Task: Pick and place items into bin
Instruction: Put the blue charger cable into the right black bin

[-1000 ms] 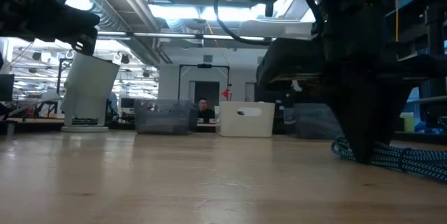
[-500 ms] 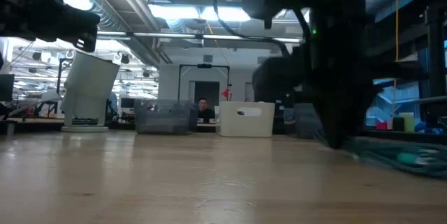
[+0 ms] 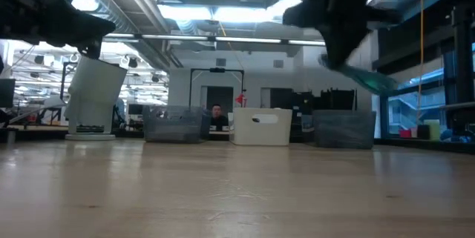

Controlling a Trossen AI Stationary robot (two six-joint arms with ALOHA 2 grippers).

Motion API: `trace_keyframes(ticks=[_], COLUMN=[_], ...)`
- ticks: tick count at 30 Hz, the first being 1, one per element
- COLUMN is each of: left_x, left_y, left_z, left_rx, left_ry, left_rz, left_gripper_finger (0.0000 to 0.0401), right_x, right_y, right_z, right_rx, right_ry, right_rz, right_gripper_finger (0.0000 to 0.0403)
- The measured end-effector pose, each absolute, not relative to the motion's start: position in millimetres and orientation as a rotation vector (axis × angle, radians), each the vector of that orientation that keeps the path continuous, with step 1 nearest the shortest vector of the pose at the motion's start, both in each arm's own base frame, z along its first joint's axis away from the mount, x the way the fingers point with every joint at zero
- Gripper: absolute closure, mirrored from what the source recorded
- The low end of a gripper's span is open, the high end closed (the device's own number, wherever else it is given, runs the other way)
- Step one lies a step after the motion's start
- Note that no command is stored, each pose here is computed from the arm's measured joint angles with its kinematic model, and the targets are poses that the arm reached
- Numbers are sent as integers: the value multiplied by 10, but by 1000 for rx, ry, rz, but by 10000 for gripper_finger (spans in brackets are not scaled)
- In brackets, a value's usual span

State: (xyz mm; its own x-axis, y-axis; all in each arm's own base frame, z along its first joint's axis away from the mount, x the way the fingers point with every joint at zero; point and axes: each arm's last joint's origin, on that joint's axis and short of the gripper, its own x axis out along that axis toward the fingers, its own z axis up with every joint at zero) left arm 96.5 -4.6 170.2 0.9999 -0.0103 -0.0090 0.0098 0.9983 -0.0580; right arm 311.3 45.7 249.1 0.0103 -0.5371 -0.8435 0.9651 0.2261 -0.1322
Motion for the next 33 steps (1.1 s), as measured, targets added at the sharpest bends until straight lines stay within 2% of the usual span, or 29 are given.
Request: trace_keyframes(ticks=[9, 14, 23, 29, 33], left_x=[966, 966, 966, 966, 966], left_y=[-46, -46, -46, -46, -46], left_z=[1701, 1701, 1700, 1700, 1700], left_rx=[-57, -57, -57, -57, -57], left_ry=[11, 11, 11, 11, 11], left_rz=[-10, -10, -11, -11, -11], left_gripper_finger=[394, 393, 395, 395, 395], right_x=[2584, 2417, 2385, 2482, 2479], right_y=[-774, -1395, -2164, -2330, -2335], right_z=[3445, 3718, 3116, 2730, 2485], right_rx=[340, 316, 431, 477, 498], right_ry=[720, 608, 931, 1098, 1134], right_rz=[-1198, -1046, -937, -859, -854], right_gripper_finger=[376, 376, 376, 376, 376])
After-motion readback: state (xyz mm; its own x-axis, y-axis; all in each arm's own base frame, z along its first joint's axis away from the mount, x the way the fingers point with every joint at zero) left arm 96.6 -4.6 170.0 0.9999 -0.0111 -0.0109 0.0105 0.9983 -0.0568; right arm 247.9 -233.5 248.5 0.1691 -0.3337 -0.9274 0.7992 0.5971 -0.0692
